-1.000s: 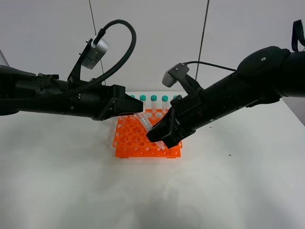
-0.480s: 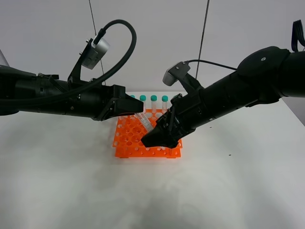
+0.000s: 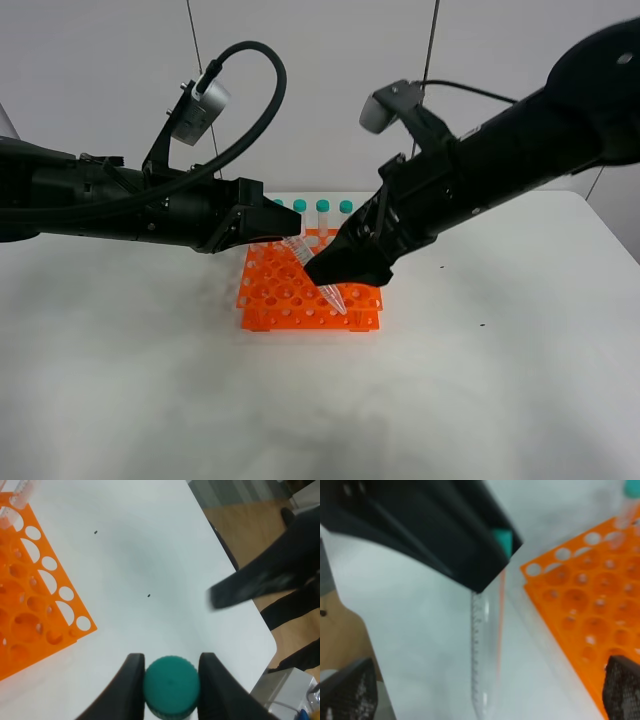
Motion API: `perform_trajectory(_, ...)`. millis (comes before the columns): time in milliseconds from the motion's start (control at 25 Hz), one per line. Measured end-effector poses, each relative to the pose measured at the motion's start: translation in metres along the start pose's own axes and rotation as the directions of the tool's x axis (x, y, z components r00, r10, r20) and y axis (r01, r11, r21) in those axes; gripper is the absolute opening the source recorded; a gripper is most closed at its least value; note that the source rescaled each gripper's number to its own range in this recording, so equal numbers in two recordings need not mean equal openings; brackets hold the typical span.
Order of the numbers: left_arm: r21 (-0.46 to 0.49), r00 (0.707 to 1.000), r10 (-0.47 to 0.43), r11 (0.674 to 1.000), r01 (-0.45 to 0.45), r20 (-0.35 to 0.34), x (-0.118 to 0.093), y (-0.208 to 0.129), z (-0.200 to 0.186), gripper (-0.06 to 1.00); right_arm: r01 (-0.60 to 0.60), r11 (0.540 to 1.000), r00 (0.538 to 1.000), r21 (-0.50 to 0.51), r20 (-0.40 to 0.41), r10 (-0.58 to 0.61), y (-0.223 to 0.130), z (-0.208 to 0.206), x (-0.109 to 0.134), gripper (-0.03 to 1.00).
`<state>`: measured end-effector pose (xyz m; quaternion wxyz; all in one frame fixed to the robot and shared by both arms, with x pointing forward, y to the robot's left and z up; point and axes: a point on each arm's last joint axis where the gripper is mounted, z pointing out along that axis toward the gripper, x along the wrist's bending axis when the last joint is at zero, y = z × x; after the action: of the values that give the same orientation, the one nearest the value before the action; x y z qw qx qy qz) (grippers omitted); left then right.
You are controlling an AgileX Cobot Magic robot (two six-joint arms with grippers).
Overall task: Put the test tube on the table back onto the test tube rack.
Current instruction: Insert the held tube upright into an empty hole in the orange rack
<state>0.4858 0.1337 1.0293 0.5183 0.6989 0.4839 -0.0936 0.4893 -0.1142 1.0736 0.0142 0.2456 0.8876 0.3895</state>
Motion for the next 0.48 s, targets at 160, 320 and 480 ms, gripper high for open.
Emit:
perform_trajectory(160, 0.000, 1.000, 0.000, 1.000, 0.000, 0.000, 0.000, 0.000, 0.000, 0.00, -0.094, 0.994, 0.987, 0.056, 0.134, 0.086, 0.016, -0.019, -0.009, 1.00)
perform_trajectory(320, 0.000, 1.000, 0.000, 1.000, 0.000, 0.000, 0.000, 0.000, 0.000, 0.00, -0.209, 0.972, 0.927, 0.103, 0.338, 0.164, 0.016, -0.025, -0.028, 1.00)
perform_trajectory(480, 0.000, 1.000, 0.000, 1.000, 0.000, 0.000, 0.000, 0.000, 0.000, 0.00, -0.318, 0.939, 0.841, 0.129, 0.496, 0.217, 0.006, -0.022, -0.047, 1.00)
